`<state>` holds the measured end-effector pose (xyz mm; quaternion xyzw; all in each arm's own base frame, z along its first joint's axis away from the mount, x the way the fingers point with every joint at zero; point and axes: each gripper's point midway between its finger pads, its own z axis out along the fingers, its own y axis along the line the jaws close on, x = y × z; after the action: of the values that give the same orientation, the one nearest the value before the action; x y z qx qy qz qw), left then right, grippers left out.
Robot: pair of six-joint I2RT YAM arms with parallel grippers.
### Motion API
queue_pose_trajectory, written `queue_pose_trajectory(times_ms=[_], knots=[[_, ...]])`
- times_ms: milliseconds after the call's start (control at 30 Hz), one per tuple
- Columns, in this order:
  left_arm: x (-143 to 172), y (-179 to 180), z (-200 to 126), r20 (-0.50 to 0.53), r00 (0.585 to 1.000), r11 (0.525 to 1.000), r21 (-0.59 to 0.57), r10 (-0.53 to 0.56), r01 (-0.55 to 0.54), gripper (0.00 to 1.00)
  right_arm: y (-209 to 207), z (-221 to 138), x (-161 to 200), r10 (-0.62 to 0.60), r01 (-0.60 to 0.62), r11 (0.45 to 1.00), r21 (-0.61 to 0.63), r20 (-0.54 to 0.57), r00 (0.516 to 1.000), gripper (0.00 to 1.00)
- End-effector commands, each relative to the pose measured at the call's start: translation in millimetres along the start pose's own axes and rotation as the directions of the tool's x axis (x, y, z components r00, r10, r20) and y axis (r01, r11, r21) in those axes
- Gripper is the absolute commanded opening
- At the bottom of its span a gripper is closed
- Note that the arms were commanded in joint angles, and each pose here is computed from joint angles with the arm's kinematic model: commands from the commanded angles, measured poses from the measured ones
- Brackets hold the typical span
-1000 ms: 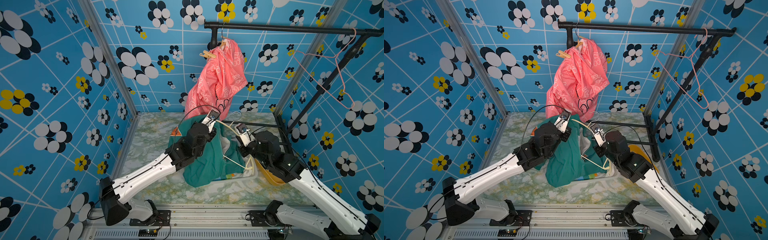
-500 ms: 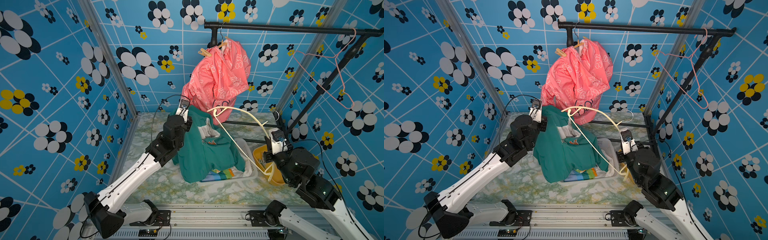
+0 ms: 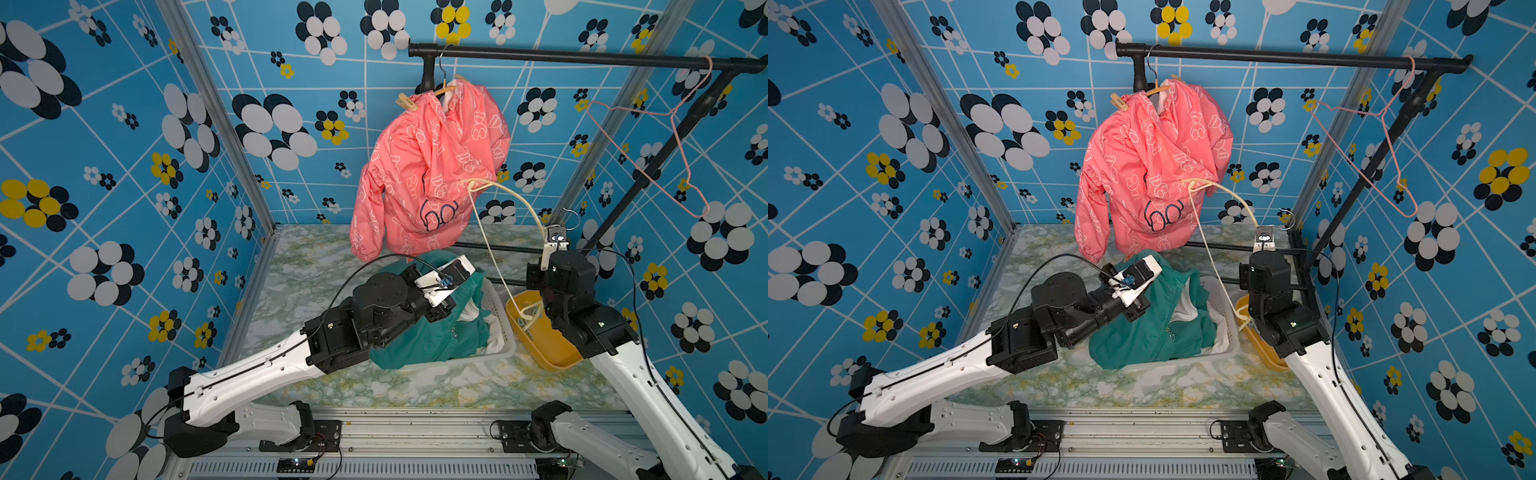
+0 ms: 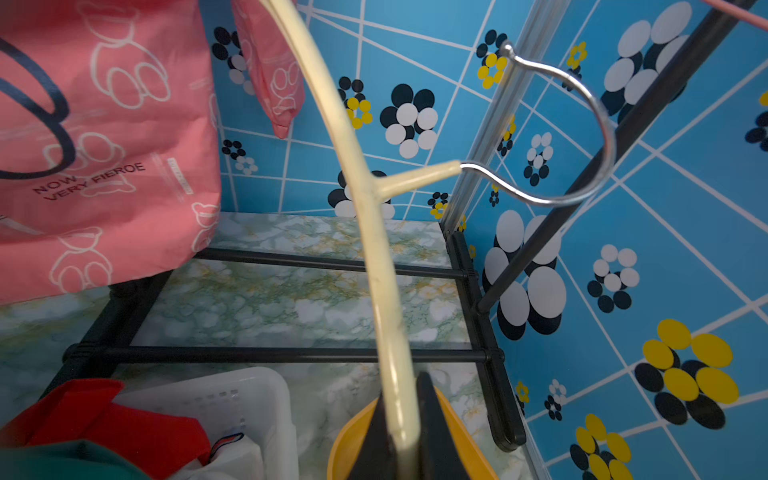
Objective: Remove the clothespins securing jackets to the hanger
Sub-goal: Place the jacket in the basket.
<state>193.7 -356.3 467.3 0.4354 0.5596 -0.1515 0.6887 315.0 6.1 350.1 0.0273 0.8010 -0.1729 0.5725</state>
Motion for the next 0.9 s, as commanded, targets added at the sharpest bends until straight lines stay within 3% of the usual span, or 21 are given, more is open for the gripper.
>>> queue_pose_trajectory(times_ms=[0, 167, 367, 500, 667, 767, 867], knots=[[-56.5, 2.2, 1.6, 0.165, 0.984, 0.998, 0.020, 0.063, -0.067, 0.00, -16.5, -3.3, -4.1, 0.111, -0.112, 0.992, 0.049, 0.023, 0.994, 0.00], [-81.9, -5.0, 27.2, 0.225, 0.968, 0.992, 0.028, 0.110, -0.119, 0.00, -28.7, -0.9, 7.8, 0.124, -0.124, 0.989, 0.086, 0.005, 0.992, 0.00], [-67.2, 7.4, 49.5, 0.174, 0.975, 0.988, -0.089, 0.141, -0.127, 0.00, -36.5, 0.2, 19.0, 0.133, -0.132, 0.985, 0.112, -0.003, 0.991, 0.00], [-80.7, 7.0, 20.2, 0.264, 0.958, 0.994, -0.030, 0.111, -0.107, 0.00, -43.1, 1.8, 21.0, 0.147, -0.146, 0.980, 0.134, -0.001, 0.989, 0.00], [-123.4, 24.8, -51.5, 0.465, 0.885, 0.992, 0.119, -0.014, -0.047, 0.00, -37.8, 5.4, 19.4, 0.162, -0.161, 0.981, 0.106, -0.002, 0.987, 0.00], [-126.6, 52.0, -69.4, 0.499, 0.862, 0.989, 0.149, -0.089, 0.015, 0.00, -34.7, 6.9, 21.3, 0.166, -0.164, 0.982, 0.094, -0.008, 0.986, 0.00], [-117.4, 66.6, -64.3, 0.481, 0.865, 0.983, 0.170, -0.141, 0.066, 0.00, -32.5, 7.7, 22.9, 0.163, -0.161, 0.983, 0.084, -0.017, 0.987, 0.00]])
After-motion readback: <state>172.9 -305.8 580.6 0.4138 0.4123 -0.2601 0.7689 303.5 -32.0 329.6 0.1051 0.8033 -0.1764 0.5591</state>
